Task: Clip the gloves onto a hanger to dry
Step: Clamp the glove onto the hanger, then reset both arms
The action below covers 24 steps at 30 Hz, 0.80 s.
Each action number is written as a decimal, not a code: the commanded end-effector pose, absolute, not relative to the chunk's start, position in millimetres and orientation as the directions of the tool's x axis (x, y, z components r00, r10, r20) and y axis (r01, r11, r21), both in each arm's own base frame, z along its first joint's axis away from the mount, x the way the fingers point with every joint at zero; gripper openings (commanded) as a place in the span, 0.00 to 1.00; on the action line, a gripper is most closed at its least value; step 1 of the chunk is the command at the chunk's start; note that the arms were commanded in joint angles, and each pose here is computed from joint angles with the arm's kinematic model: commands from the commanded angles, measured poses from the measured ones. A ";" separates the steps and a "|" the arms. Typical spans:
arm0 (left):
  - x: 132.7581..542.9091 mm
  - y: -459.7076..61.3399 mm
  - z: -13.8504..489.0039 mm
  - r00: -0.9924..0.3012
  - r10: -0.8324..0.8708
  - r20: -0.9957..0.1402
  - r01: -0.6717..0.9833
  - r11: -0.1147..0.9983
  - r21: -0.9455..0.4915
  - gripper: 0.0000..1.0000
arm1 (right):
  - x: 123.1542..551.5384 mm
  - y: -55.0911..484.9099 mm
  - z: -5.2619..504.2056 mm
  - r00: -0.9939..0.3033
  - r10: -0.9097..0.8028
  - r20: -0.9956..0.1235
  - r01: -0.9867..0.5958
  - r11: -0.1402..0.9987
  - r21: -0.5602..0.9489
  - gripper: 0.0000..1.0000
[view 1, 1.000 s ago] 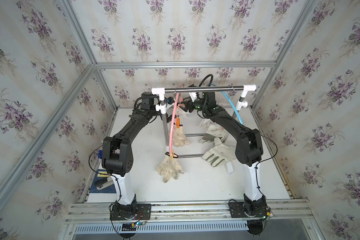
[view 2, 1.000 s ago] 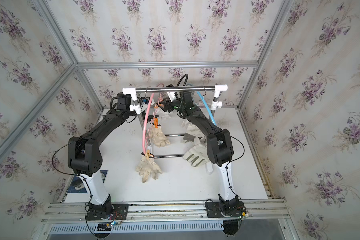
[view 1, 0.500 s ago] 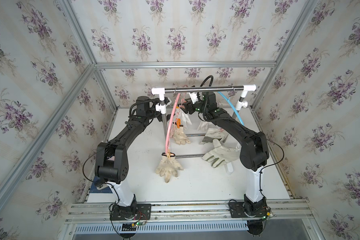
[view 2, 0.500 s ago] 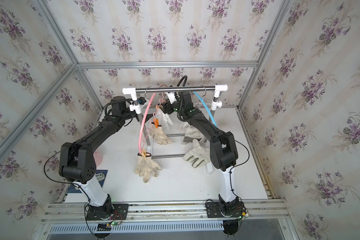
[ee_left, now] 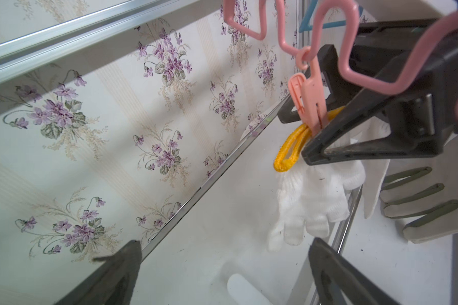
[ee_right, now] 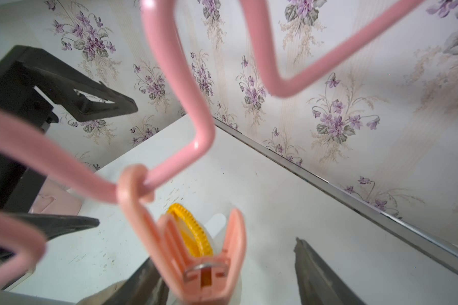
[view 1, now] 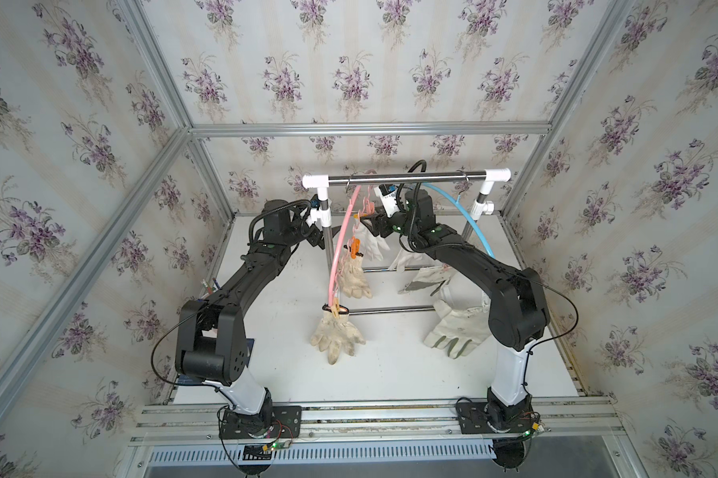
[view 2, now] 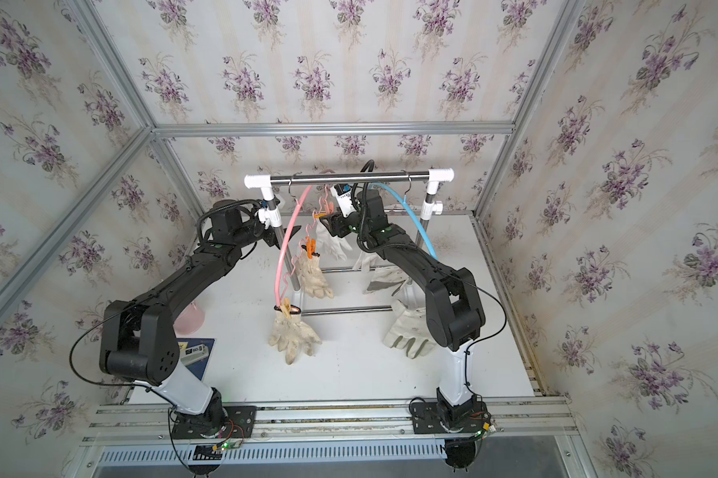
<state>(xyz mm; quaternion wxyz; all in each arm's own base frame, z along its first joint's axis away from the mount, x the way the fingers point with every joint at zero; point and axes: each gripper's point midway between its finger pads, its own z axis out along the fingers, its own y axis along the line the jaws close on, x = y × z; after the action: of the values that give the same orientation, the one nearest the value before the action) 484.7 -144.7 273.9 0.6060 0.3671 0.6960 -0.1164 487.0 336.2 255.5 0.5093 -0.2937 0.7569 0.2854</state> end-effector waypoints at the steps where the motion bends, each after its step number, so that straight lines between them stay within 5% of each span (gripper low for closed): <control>1: 484.1 -138.1 286.1 0.025 0.361 -0.932 0.607 0.735 0.301 1.00 | 483.2 335.6 255.9 -0.295 -0.152 -0.944 -0.735 0.667 0.122 0.73; 24: 436.9 -103.2 305.7 -0.020 0.267 -0.964 0.434 0.871 0.232 1.00 | 404.8 340.4 249.9 -0.169 -0.324 -0.931 -0.720 0.686 -0.109 0.76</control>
<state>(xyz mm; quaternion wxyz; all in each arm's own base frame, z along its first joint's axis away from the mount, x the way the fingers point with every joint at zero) 440.2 -104.3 293.9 0.6388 0.2534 0.7236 -0.0646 402.9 346.9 252.7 0.5398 -0.3499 0.7377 0.2050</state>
